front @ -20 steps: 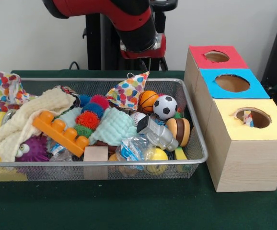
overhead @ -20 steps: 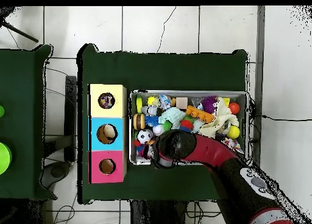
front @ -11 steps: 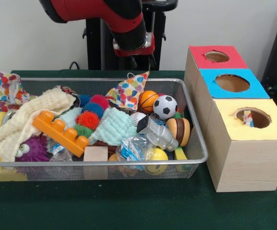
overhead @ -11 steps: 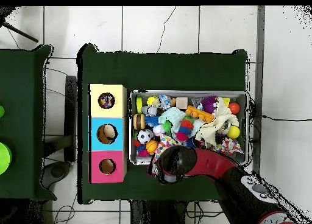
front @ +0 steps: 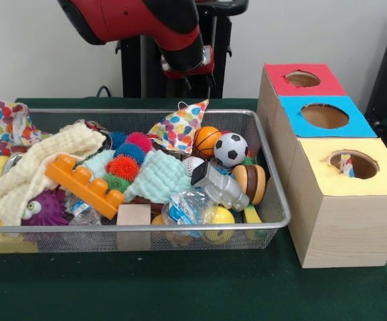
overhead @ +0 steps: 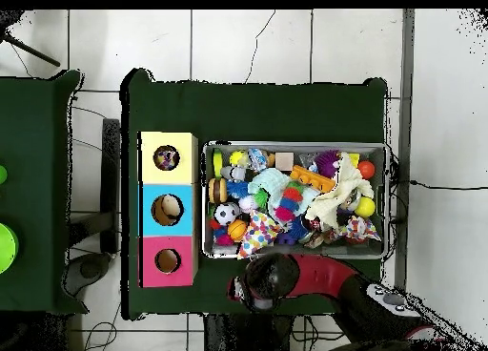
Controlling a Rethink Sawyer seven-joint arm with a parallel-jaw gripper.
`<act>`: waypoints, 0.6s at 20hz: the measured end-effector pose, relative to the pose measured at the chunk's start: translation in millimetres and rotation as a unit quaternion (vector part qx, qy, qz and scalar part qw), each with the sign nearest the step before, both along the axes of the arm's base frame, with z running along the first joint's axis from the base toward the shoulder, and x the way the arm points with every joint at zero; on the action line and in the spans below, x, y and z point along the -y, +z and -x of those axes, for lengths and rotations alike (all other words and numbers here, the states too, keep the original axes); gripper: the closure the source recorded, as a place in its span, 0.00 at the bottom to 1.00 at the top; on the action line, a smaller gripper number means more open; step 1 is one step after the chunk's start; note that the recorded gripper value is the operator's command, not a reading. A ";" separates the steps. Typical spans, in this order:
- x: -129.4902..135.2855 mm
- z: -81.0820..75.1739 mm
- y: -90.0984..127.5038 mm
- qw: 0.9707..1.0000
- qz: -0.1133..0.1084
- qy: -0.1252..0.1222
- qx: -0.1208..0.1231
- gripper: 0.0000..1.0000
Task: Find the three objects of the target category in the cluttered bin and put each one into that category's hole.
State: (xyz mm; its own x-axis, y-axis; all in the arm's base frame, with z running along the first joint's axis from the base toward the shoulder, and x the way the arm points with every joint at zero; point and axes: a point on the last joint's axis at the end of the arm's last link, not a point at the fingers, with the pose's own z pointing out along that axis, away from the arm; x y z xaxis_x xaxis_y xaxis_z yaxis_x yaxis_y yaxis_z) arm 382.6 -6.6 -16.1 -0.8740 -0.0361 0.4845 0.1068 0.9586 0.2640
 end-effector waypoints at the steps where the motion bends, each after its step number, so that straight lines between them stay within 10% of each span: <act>1: -3.7 2.1 -3.3 1.000 0.000 0.004 0.005 0.00; 12: -46.4 22.0 -29.7 0.998 0.014 0.043 0.033 0.00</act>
State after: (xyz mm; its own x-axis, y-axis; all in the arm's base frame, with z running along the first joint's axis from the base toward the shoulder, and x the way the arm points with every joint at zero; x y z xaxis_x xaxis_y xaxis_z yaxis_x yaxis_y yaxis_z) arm 360.5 39.8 -45.8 -0.8985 -0.1003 0.4274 0.0063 0.9705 0.2409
